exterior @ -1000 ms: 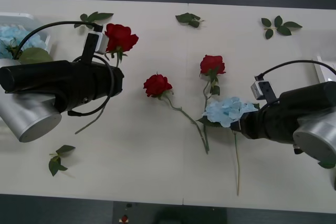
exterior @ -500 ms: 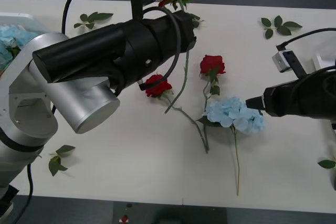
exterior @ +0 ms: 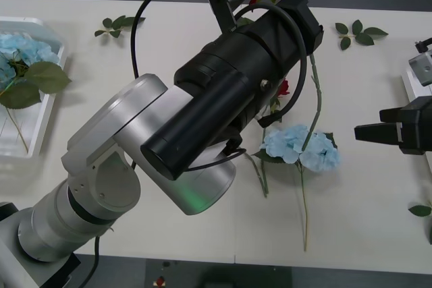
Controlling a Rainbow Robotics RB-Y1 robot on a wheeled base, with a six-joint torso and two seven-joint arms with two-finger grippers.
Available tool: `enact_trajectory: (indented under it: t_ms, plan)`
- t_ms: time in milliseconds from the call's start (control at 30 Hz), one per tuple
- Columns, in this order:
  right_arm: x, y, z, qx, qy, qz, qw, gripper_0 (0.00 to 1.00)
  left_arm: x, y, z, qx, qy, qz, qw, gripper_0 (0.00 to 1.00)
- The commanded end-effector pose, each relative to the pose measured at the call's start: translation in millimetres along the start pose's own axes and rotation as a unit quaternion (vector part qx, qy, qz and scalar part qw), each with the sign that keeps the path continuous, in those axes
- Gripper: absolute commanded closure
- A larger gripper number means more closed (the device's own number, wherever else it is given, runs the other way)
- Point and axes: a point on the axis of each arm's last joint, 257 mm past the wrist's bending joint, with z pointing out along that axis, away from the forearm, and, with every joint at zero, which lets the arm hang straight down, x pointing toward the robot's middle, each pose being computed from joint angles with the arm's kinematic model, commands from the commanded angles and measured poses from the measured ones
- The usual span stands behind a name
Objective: Put the red flowers into the right box and the blue flowers into the left box
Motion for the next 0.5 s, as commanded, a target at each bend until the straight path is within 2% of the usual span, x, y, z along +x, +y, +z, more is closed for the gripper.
enact_trajectory:
  t_ms: [33,333,500]
  plan:
    - [-11,14,-19,-0.044,-0.030,-0.030,0.998,0.00,-11,-20,-3,0.024,-0.027,-0.005,0.999,1.00]
    - [-31,53,-45,-0.176,-0.079,-0.026,0.981,0.00,-24,-15,-6,0.021,-0.061,-0.009,0.998,1.00]
    - [-54,69,-43,-0.201,-0.098,-0.042,0.974,0.00,-28,-11,-7,0.017,-0.068,-0.008,0.998,1.00]
